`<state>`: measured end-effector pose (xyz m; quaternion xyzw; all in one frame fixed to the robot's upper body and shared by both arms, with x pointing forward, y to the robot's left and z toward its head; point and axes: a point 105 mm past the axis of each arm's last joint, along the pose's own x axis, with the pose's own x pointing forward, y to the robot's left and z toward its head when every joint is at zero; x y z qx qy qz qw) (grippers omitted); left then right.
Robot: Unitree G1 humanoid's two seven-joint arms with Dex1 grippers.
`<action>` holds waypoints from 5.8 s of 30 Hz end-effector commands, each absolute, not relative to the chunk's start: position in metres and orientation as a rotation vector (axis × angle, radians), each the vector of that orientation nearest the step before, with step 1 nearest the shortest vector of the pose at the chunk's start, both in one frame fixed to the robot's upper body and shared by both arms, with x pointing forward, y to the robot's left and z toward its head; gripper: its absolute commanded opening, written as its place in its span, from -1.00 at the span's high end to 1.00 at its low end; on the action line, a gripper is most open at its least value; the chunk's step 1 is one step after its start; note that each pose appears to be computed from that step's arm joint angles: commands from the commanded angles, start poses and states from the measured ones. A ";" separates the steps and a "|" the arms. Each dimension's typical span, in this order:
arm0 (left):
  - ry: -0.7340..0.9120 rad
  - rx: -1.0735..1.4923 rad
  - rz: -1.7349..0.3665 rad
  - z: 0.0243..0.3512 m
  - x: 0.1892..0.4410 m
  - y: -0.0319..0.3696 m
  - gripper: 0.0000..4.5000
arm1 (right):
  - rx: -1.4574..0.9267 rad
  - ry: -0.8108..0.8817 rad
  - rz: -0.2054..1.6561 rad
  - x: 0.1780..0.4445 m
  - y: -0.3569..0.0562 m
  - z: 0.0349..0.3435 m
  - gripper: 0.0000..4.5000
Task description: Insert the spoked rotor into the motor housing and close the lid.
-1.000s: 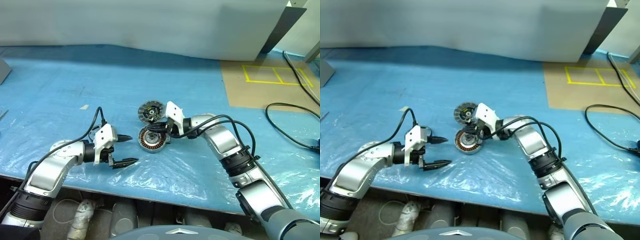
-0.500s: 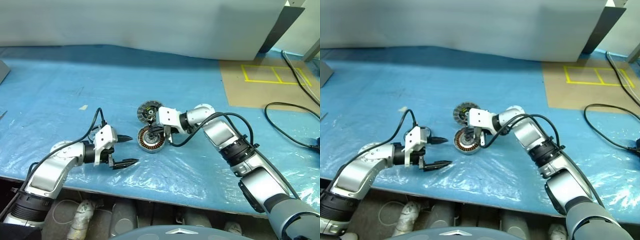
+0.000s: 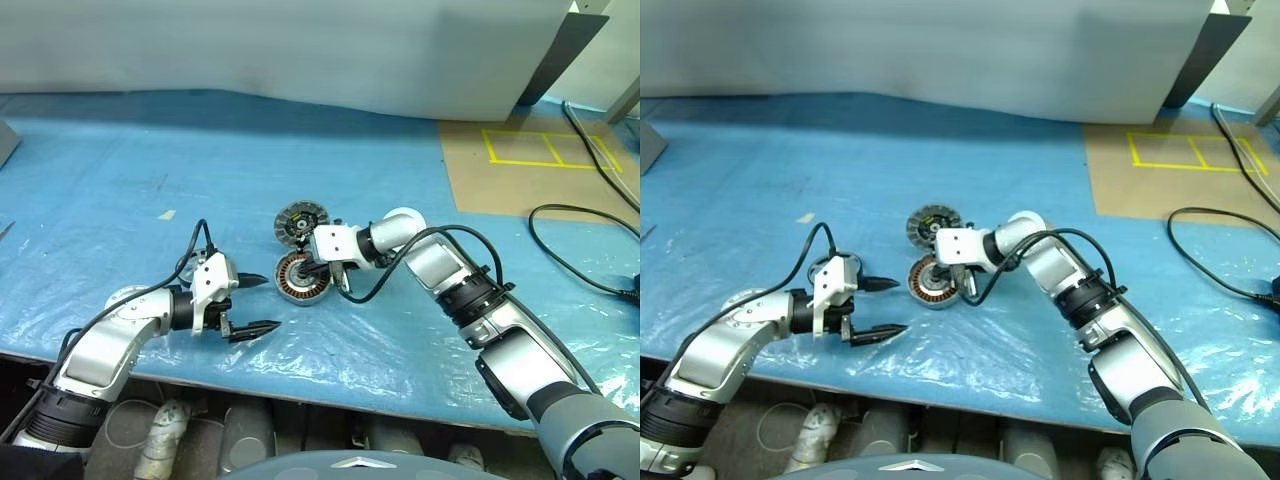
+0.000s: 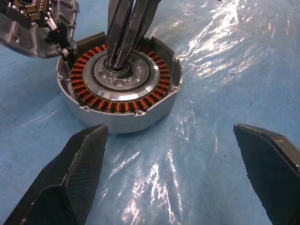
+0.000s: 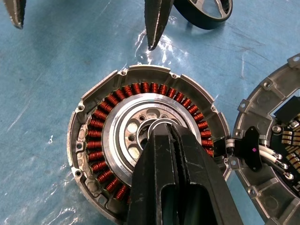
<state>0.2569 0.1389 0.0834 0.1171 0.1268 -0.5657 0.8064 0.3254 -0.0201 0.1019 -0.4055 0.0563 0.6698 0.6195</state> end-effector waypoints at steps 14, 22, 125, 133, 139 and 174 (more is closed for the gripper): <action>0.238 0.274 -1.230 0.082 0.255 0.136 -1.00 | -0.996 0.157 1.604 0.313 -0.030 0.094 0.99; 0.220 0.247 -1.226 0.094 0.255 0.132 -1.00 | -0.582 0.116 1.588 0.308 -0.015 0.137 0.99; 0.298 0.709 -1.165 0.192 0.356 0.233 -1.00 | -0.216 0.242 1.202 0.319 -0.053 0.113 0.99; 0.433 0.825 -1.309 0.152 0.341 0.229 -1.00 | -0.215 0.256 1.155 0.315 -0.060 0.107 0.99; 0.470 0.876 -1.305 0.142 0.342 0.234 -1.00 | -0.218 0.262 1.130 0.315 -0.061 0.102 0.99; 0.589 0.849 -1.355 0.097 0.327 0.233 -0.44 | -0.266 0.275 1.092 0.321 -0.065 0.097 1.00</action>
